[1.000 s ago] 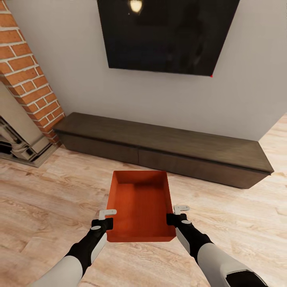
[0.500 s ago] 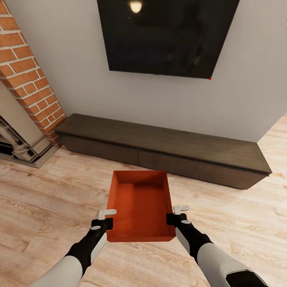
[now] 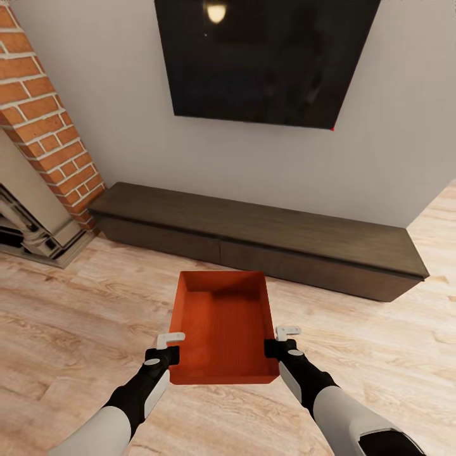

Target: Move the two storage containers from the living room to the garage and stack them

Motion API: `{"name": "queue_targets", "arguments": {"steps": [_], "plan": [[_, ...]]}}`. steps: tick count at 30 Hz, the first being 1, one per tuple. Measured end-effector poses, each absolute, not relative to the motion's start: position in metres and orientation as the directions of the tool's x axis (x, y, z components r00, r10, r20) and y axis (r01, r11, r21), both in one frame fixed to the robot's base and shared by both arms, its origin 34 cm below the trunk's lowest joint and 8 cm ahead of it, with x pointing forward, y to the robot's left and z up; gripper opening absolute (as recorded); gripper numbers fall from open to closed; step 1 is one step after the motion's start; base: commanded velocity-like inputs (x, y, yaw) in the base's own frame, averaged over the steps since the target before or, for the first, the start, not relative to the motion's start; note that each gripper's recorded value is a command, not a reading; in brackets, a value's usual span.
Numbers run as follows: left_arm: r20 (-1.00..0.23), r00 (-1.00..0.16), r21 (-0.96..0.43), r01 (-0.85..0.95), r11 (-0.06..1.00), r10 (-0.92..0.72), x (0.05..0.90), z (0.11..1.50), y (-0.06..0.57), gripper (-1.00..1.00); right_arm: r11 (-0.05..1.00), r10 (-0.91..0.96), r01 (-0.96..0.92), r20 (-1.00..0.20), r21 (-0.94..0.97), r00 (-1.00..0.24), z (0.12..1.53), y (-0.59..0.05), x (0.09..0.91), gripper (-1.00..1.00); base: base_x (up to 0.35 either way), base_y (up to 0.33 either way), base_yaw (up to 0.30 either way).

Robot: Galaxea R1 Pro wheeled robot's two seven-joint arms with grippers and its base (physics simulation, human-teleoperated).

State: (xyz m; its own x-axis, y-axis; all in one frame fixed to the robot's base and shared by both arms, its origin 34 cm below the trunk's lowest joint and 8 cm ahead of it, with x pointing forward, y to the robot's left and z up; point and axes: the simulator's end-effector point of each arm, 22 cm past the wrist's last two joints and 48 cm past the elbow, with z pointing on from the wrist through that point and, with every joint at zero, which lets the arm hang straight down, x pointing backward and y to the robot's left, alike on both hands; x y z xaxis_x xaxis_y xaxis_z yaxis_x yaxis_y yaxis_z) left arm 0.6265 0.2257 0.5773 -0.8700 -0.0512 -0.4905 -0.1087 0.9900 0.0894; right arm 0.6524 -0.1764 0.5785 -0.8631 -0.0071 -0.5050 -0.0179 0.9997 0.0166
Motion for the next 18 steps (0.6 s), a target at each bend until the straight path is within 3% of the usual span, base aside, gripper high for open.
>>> {"name": "queue_targets", "arguments": {"steps": [18], "plan": [[-0.49, -0.87, 0.09, -0.108, 0.99, -0.051, 0.623, 0.599, 0.226, -1.0, 1.0, -0.007, -0.018, -0.504, 0.017, -0.864, 0.6, -0.177, 0.649, -1.0, 0.0, 0.0, 0.0]]}}
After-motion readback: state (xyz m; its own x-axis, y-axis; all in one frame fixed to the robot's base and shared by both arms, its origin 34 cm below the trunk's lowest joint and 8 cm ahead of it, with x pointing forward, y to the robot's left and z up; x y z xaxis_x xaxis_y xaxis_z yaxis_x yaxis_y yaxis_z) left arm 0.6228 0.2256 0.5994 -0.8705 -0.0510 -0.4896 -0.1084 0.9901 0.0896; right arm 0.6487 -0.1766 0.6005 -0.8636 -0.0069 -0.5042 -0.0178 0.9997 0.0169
